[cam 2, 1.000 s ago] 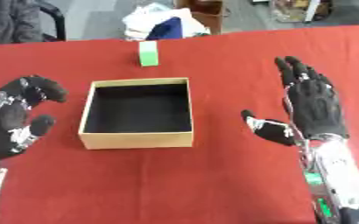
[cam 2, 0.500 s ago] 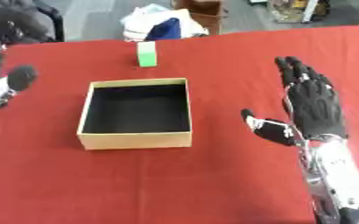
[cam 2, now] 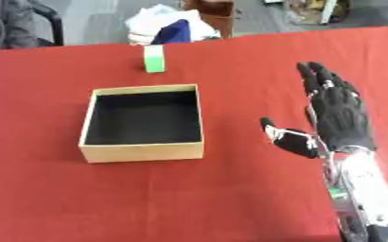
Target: Pick up objects on the table and place them in the box.
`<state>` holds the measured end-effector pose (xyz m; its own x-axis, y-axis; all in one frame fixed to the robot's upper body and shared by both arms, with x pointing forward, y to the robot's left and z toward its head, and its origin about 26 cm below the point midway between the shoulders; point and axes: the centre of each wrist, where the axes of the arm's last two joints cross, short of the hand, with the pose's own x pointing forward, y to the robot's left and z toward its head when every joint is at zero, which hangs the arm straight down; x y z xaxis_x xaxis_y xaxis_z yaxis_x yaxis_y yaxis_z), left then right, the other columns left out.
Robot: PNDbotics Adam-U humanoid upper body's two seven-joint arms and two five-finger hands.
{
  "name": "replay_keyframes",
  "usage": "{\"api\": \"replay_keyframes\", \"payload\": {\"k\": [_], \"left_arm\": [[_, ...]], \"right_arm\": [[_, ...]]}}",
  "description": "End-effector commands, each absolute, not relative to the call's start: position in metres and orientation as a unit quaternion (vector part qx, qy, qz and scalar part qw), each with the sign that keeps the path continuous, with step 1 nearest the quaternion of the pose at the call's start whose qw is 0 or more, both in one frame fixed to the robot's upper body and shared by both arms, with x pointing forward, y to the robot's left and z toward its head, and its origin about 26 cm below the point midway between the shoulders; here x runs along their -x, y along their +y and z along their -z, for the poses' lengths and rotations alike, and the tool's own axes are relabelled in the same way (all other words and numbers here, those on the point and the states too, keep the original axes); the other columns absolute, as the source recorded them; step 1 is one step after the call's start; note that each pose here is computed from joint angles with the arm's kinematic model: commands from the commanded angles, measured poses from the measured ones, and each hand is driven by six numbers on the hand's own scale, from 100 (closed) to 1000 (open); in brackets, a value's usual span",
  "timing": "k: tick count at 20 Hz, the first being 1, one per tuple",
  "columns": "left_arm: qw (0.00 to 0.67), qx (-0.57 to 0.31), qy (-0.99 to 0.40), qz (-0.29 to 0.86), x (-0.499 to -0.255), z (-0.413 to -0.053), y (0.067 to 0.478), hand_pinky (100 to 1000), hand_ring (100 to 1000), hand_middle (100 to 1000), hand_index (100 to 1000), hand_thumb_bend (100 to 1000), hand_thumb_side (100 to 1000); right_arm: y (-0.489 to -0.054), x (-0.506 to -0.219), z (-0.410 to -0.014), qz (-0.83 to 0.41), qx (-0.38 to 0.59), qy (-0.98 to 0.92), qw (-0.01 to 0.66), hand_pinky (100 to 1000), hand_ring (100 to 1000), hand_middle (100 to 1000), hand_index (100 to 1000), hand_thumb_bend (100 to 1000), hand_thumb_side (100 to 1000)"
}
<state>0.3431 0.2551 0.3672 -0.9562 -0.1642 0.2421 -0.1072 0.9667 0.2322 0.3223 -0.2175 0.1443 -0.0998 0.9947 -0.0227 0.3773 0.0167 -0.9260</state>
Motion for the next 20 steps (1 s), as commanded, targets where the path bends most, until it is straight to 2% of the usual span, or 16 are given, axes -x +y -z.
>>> {"api": "replay_keyframes", "payload": {"k": [1, 5, 9, 12, 15, 17, 20], "left_arm": [[0.125, -0.082, -0.987, 0.065, -0.354, -0.394, 0.27, 674, 665, 587, 703, 747, 367], [0.153, -0.091, -0.984, 0.015, -0.378, -0.418, 0.287, 671, 668, 589, 706, 732, 387], [0.24, -0.112, -0.964, -0.017, -0.417, -0.414, 0.312, 662, 674, 587, 707, 659, 459], [0.352, -0.143, -0.925, -0.021, -0.453, -0.382, 0.335, 654, 679, 588, 716, 573, 528], [0.46, -0.201, -0.865, 0.012, -0.48, -0.339, 0.359, 658, 690, 597, 729, 514, 606], [0.515, -0.235, -0.823, 0.033, -0.49, -0.311, 0.371, 658, 691, 598, 733, 503, 623], [0.573, -0.294, -0.76, 0.085, -0.496, -0.281, 0.382, 679, 713, 621, 767, 406, 638]], "right_arm": [[-0.217, -0.322, -0.15, -0.418, 0.561, -0.618, 0.359, 773, 873, 915, 1000, 528, 514], [-0.216, -0.322, -0.149, -0.42, 0.556, -0.621, 0.359, 773, 873, 915, 1000, 528, 514], [-0.217, -0.321, -0.147, -0.422, 0.555, -0.621, 0.359, 772, 873, 913, 1000, 523, 516], [-0.217, -0.321, -0.145, -0.425, 0.554, -0.62, 0.358, 771, 873, 912, 1000, 520, 509], [-0.218, -0.321, -0.145, -0.426, 0.554, -0.619, 0.358, 771, 873, 912, 1000, 525, 511], [-0.219, -0.321, -0.144, -0.427, 0.554, -0.619, 0.358, 770, 873, 911, 1000, 525, 510], [-0.218, -0.321, -0.144, -0.428, 0.553, -0.62, 0.356, 770, 873, 911, 1000, 523, 511]]}}
